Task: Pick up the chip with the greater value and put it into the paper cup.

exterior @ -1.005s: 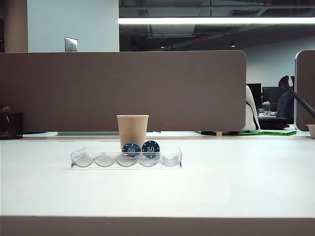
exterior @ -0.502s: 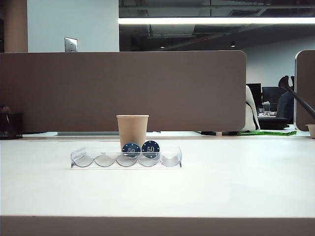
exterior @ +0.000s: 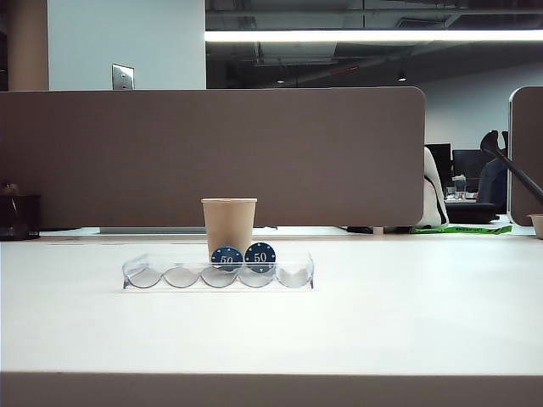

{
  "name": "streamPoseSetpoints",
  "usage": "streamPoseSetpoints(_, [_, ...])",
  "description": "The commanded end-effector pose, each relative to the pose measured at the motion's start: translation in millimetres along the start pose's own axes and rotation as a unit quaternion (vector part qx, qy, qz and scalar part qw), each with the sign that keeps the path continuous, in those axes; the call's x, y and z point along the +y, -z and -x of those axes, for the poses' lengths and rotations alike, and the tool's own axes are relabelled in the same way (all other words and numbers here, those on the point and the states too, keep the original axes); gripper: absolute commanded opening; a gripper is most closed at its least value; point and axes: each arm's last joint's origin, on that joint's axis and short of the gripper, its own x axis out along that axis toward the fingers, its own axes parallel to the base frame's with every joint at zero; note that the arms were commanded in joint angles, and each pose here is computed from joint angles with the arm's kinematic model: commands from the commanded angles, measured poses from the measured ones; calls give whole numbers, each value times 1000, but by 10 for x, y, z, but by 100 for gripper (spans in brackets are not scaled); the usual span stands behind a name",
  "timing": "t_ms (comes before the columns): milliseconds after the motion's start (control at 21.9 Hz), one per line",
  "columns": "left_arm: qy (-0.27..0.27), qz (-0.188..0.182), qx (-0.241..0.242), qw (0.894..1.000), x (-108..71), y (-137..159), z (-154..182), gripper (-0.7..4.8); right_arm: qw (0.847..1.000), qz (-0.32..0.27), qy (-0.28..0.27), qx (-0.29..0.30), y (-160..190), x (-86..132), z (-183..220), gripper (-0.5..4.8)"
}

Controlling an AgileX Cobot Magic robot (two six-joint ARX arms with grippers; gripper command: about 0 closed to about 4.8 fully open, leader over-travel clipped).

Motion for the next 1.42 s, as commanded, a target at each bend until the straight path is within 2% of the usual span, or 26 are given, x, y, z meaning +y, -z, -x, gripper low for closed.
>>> streamPoseSetpoints(46, [1,10,-7,1000,1,-21,1,-6,1000,15,-13,-7,-9,25,-5,-1])
streamPoseSetpoints(183, [1,10,-7,1000,1,-21,1,-6,1000,22,-17,-8,-9,49,-10,-1])
streamPoseSetpoints(457, [1,14,-7,1000,1,-21,1,-6,999,27,17,-22,-38,52,-12,-1])
streamPoseSetpoints(685, [1,14,-7,1000,1,-21,1,-6,999,10,42,-24,-41,37,-11,-1])
streamPoseSetpoints(1415, [1,14,-7,1000,1,-21,1,-6,999,10,42,-19,-30,37,-12,-1])
